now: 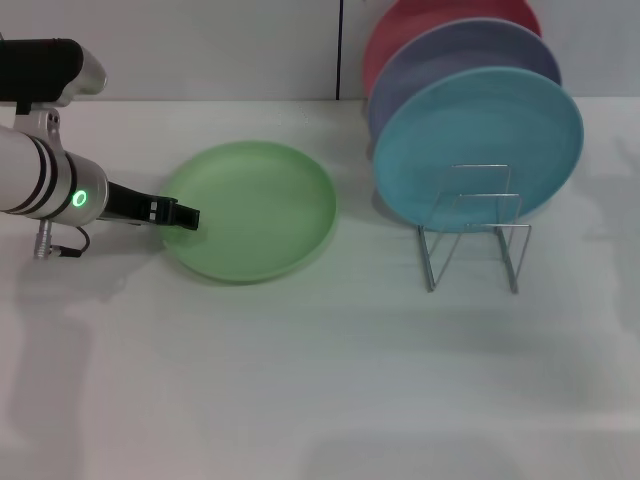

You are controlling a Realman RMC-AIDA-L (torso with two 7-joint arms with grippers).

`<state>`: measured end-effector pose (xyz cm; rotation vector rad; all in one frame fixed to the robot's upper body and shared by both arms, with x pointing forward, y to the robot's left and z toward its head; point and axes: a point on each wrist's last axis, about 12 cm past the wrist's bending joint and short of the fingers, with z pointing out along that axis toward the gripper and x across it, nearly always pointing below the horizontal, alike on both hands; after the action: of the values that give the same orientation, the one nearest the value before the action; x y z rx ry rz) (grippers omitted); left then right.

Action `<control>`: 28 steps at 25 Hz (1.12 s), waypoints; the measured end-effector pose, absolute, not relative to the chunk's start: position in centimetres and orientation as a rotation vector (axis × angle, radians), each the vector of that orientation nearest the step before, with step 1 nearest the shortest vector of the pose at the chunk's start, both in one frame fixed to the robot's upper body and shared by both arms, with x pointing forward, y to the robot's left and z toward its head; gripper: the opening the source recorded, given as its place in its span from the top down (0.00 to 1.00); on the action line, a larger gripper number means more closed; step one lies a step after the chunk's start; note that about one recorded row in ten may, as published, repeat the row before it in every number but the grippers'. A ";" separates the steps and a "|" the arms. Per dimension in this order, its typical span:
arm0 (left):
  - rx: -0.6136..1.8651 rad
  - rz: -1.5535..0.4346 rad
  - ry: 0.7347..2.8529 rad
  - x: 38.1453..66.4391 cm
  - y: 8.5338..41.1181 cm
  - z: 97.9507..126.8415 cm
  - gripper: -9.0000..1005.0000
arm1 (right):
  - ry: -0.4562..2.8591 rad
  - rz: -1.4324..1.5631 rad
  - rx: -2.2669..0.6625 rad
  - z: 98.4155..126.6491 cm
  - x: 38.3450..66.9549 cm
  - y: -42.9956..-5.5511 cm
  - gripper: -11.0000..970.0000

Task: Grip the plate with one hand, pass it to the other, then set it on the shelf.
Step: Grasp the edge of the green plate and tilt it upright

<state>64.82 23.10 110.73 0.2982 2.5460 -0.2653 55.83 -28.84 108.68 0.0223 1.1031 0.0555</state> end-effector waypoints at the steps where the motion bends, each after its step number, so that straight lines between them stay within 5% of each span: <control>1: 0.299 -0.265 2.546 64.8 23.1 110.7 0.18 | 1.103 0.055 0.022 108.7 55.8 -28.8 0.46; 15: 0.315 -0.263 2.547 64.8 23.0 110.6 0.23 | 1.111 0.055 0.023 108.6 55.9 -28.9 0.46; 23: 0.316 -0.265 2.560 64.7 23.0 110.3 0.46 | 1.110 0.054 0.024 108.6 55.8 -28.9 0.46; 28: 0.317 -0.266 2.563 64.6 23.0 110.3 0.49 | 1.109 0.055 0.024 108.6 55.8 -28.9 0.46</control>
<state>64.62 23.00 110.30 0.3172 2.5631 -0.2661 55.81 -28.87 108.59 0.0242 1.1094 0.0550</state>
